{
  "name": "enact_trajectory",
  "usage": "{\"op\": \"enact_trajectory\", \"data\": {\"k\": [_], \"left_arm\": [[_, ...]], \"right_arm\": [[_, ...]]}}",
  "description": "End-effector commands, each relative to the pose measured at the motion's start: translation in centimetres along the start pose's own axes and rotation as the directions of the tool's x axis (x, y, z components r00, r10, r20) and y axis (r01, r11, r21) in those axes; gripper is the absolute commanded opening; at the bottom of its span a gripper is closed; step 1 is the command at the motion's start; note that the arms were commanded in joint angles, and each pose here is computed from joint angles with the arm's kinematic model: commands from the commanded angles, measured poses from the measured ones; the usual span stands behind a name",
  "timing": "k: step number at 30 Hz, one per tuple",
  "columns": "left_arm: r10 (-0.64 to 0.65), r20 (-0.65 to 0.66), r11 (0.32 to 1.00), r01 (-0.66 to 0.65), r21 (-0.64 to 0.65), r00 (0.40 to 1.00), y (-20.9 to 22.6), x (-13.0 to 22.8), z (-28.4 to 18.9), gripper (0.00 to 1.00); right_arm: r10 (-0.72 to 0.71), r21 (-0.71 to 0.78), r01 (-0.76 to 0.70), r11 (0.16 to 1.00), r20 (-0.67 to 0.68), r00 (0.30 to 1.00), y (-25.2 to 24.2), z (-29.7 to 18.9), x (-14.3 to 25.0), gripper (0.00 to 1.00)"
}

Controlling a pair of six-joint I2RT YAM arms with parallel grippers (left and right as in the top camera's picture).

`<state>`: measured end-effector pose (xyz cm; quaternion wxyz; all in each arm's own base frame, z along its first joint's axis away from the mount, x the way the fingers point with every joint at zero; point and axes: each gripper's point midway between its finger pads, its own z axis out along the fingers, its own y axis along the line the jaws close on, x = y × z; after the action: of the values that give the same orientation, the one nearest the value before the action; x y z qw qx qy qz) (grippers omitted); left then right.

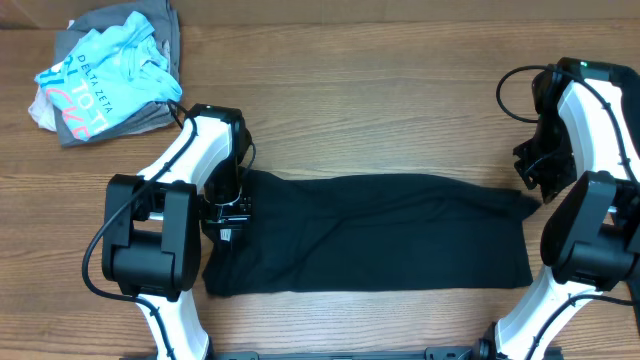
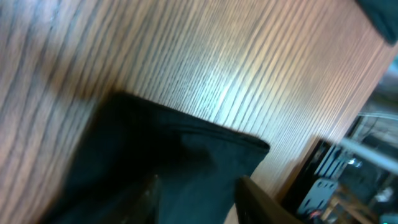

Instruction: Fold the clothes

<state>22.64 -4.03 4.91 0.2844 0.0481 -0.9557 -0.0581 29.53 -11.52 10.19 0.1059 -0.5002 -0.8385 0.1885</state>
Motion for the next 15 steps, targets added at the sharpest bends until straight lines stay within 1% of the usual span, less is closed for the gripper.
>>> {"op": "enact_trajectory", "data": {"k": [1, 5, 8, 9, 11, 13, 15], "left_arm": [[0.011, 0.016, 1.0, -0.011, -0.015, 1.0, 0.3, 0.1, -0.1, 0.3], [0.011, 0.03, 1.0, -0.011, -0.008, 1.0, 0.1, -0.2, -0.1, 0.31], [0.037, 0.047, 0.998, -0.04, 0.044, 0.998, -0.8, -0.7, -0.2, 0.25], [0.074, 0.061, 0.992, -0.079, 0.095, 0.995, -1.8, -1.0, -0.3, 0.24], [0.148, 0.097, 0.965, -0.165, 0.205, 0.984, -3.9, -1.5, -0.7, 0.21], [0.215, 0.142, 0.915, -0.25, 0.315, 0.966, -6.1, -1.7, -1.3, 0.18], [0.259, 0.182, 0.858, -0.312, 0.407, 0.949, -7.9, -1.7, -2.1, 0.11]], "right_arm": [[-0.036, -0.012, 0.036, 0.999, 0.048, 0.998, -0.7, -1.1, -0.9, 0.73], [-0.045, -0.003, 0.046, 0.999, 0.035, 0.998, -0.9, -1.1, -0.6, 0.75], [-0.047, -0.026, 0.047, 0.999, 0.007, 0.999, -0.5, -1.1, -0.1, 0.87], [-0.048, -0.035, 0.047, 0.998, 0.0, 0.999, -0.4, -1.1, 0.1, 0.91], [-0.061, -0.06, 0.061, 0.996, 0.001, 0.998, 0.2, -1.1, 0.1, 0.95], [-0.121, -0.111, 0.12, 0.987, -0.001, 0.993, 1.4, -1.3, 0.3, 0.98], [-0.181, -0.166, 0.178, 0.97, 0.001, 0.984, 2.7, -1.4, 0.7, 1.0]]}}
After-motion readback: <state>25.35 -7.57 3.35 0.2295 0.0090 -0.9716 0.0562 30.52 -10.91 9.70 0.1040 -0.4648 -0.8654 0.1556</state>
